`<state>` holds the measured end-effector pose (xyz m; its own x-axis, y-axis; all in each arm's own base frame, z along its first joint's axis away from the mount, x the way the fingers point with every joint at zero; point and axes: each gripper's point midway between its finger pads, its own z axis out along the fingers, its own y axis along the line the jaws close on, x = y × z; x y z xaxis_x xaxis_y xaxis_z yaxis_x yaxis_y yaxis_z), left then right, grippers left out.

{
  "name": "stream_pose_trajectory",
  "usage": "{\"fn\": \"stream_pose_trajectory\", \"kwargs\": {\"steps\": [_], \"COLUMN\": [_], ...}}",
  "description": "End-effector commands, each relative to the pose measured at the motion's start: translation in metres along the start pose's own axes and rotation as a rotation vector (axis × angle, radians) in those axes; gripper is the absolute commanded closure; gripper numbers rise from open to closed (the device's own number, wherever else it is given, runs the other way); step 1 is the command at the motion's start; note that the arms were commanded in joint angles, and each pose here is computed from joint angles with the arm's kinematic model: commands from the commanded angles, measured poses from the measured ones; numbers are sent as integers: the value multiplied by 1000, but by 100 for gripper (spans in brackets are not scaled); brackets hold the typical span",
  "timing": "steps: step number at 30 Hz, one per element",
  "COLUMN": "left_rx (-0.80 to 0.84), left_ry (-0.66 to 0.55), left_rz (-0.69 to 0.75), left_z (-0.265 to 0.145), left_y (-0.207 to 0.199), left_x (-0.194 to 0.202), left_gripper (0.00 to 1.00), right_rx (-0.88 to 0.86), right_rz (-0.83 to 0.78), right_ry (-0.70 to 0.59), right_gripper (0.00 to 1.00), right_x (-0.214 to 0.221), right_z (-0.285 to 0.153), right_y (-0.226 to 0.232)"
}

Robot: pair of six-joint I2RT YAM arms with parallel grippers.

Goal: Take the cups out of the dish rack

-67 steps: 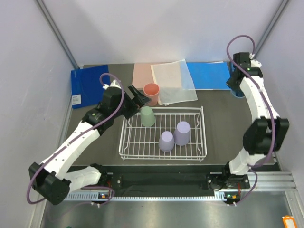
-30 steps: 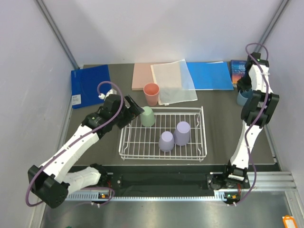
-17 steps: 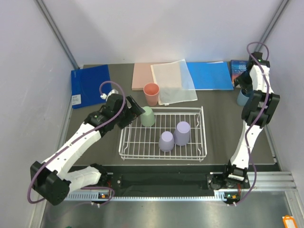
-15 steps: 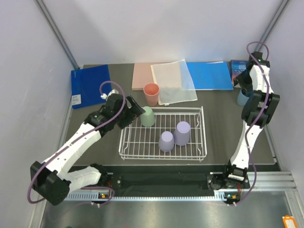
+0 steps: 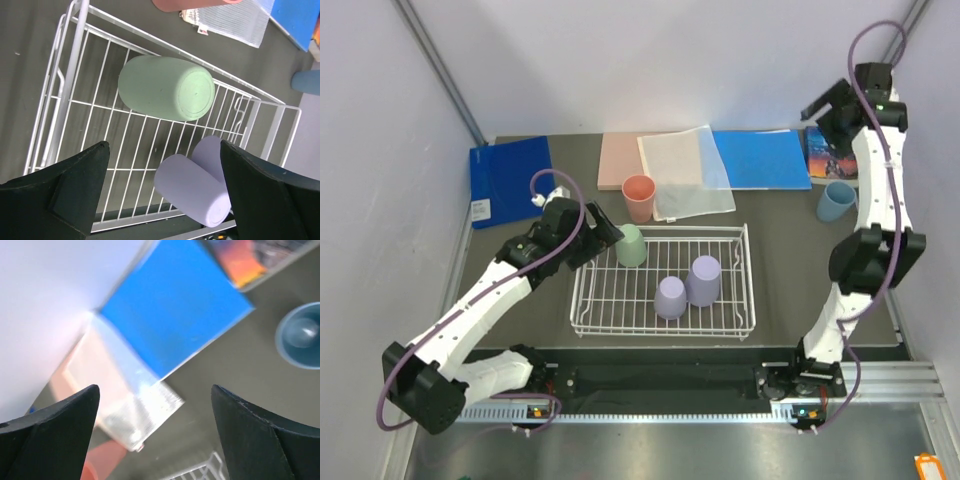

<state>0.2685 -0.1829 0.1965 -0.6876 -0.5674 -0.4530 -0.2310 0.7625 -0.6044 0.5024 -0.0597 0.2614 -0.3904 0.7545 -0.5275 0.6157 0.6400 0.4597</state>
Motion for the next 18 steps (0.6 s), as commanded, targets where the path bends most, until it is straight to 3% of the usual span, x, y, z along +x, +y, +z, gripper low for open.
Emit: {"fn": "stream_pose_trajectory", "kwargs": {"steps": [1, 3, 5, 6, 8, 9, 13, 18], "left_rx": [-20, -40, -41, -38, -18, -11, 15, 43], "left_ry": [-16, -7, -8, -10, -24, -32, -67, -78], "left_rz": [78, 102, 119, 126, 142, 150, 191, 235], "left_z": [-5, -4, -5, -6, -11, -12, -22, -27], "left_y": [5, 9, 10, 10, 7, 5, 3, 8], "left_x": [-4, -3, -3, -4, -7, -8, -14, -11], "left_gripper": [4, 5, 4, 5, 4, 4, 4, 4], "right_rx": [-301, -304, -327, -312, -364, -362, -380, -456], "right_rz": [-193, -306, -346, -396, -448, -514, -568, -590], "right_ry": [-120, -87, -135, -80, -108, -64, -96, 27], "right_gripper": [7, 7, 7, 7, 6, 6, 2, 0], "right_x": [30, 80, 94, 128, 146, 180, 211, 262], "right_z": [-125, -130, -156, -148, -173, -168, -196, -208], "right_y": [83, 86, 81, 70, 60, 48, -2, -38]}}
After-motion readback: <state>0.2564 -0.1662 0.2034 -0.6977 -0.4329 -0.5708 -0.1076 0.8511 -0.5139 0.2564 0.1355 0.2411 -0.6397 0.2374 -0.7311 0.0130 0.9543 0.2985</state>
